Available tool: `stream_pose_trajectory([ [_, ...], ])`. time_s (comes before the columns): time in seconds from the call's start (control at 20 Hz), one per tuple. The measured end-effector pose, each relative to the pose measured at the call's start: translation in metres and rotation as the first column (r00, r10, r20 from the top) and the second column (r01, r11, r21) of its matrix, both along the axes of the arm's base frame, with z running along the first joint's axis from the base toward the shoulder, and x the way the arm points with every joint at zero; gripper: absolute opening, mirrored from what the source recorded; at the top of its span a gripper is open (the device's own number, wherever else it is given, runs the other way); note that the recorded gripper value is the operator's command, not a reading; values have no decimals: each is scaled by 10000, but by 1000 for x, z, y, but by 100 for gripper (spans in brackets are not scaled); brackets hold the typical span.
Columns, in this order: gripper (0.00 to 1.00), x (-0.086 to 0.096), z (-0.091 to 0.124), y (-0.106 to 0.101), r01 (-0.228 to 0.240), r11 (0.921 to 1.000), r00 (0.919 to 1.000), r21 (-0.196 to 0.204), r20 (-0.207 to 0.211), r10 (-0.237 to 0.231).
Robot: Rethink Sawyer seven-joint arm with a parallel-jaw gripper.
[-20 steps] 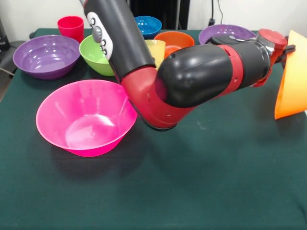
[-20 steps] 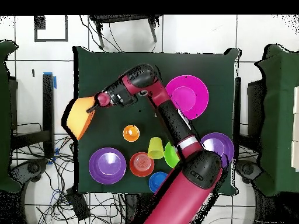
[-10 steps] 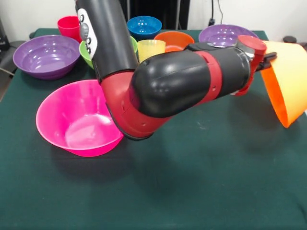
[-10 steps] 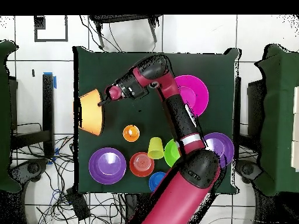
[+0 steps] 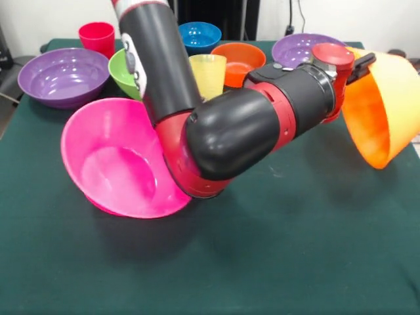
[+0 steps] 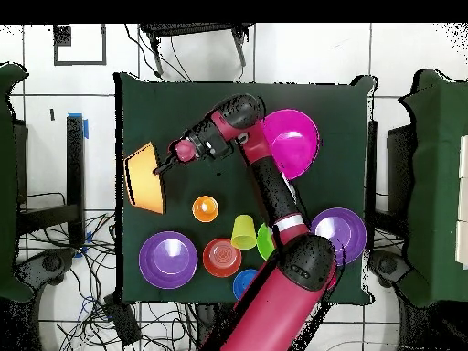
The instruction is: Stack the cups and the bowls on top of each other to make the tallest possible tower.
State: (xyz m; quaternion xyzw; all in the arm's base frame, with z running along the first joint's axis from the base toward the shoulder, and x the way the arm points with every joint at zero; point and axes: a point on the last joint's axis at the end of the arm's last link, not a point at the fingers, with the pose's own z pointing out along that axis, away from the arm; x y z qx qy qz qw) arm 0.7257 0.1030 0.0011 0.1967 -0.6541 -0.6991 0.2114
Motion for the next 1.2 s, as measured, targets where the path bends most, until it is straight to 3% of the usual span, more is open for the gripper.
stream_pose_trajectory([
  [0.05, 0, -1, -1, 1, 23, 9999, 10000, 143, -66, -22],
  [0.15, 0, -10, -7, 7, 82, 9966, 9992, 817, -396, -50],
  [0.25, 0, -17, -11, 11, 76, 9937, 9983, 1114, -574, -11],
  [0.3, 0, -28, -19, 17, 43, 9888, 9965, 1495, -834, 83],
  [0.55, 0, -40, -14, 26, -167, 9740, 9950, 2261, -925, 386],
  [0.7, 0, -49, -7, 30, -403, 9552, 9929, 2932, -950, 710],
  [0.75, 0, -54, -2, 33, -601, 9370, 9905, 3442, -957, 986],
  [1.2, 0, -64, 9, 39, -1069, 8784, 9831, 4658, -825, 1634],
])
